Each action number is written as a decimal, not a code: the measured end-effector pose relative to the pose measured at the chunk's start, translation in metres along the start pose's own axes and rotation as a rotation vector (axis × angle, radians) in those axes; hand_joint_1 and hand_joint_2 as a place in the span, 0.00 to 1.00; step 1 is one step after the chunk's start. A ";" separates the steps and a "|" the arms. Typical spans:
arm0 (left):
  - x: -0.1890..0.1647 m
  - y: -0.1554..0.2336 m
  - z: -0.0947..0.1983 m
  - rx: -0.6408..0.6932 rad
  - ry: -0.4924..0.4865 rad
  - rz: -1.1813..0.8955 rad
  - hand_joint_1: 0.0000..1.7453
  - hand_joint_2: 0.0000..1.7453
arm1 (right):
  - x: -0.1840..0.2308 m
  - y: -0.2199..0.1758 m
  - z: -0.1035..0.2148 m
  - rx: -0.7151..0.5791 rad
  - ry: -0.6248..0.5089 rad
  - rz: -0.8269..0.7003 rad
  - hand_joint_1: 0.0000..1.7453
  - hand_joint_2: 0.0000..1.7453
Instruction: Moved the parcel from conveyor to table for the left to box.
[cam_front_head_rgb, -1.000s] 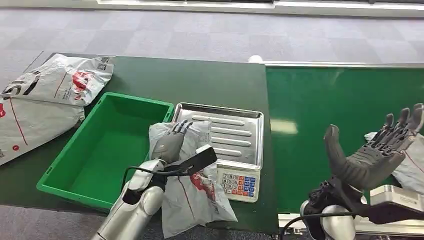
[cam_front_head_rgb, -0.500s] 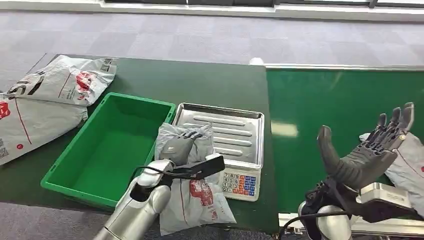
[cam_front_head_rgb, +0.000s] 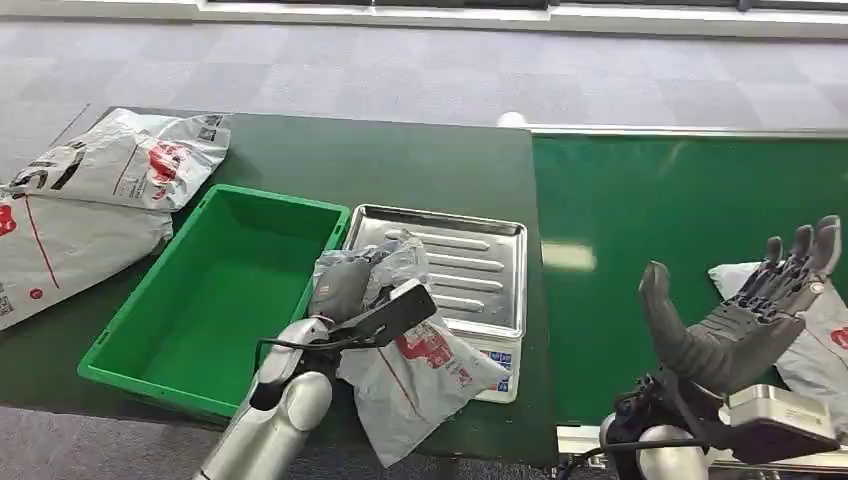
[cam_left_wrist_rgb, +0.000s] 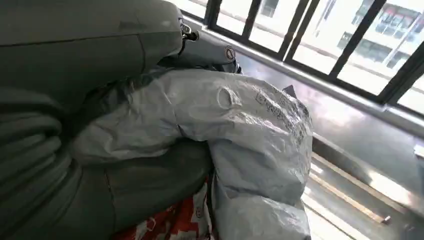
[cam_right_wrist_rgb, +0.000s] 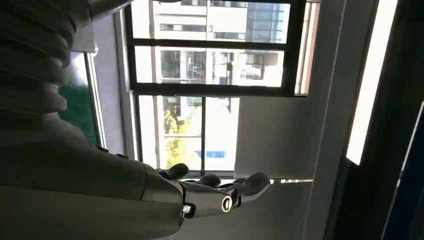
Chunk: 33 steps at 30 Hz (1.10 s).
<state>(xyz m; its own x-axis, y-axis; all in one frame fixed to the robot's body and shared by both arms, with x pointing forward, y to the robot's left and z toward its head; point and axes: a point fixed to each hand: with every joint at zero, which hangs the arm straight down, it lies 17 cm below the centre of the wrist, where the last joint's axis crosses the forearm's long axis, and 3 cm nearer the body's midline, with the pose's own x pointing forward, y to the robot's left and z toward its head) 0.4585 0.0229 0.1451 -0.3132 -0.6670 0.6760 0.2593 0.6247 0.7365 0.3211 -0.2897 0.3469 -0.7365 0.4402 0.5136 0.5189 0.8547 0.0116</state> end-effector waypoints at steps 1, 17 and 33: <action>0.007 0.015 0.000 0.054 -0.021 0.026 1.00 1.00 | 0.001 -0.001 0.000 -0.002 -0.001 0.000 0.00 1.00; 0.070 0.179 0.038 0.519 -0.208 0.063 1.00 1.00 | 0.011 -0.013 0.006 -0.013 -0.025 0.011 0.00 1.00; -0.013 0.300 0.072 0.894 -0.039 -0.011 0.00 1.00 | 0.004 -0.023 0.017 -0.027 0.017 0.002 0.00 1.00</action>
<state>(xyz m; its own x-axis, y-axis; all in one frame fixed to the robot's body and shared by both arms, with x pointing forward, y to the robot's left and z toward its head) 0.4739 0.2480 0.3555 -0.3469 -0.6708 0.6555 -0.5477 0.7123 0.4389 0.2987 -0.3029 0.3342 -0.7281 0.4367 0.5283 0.5318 0.8462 0.0334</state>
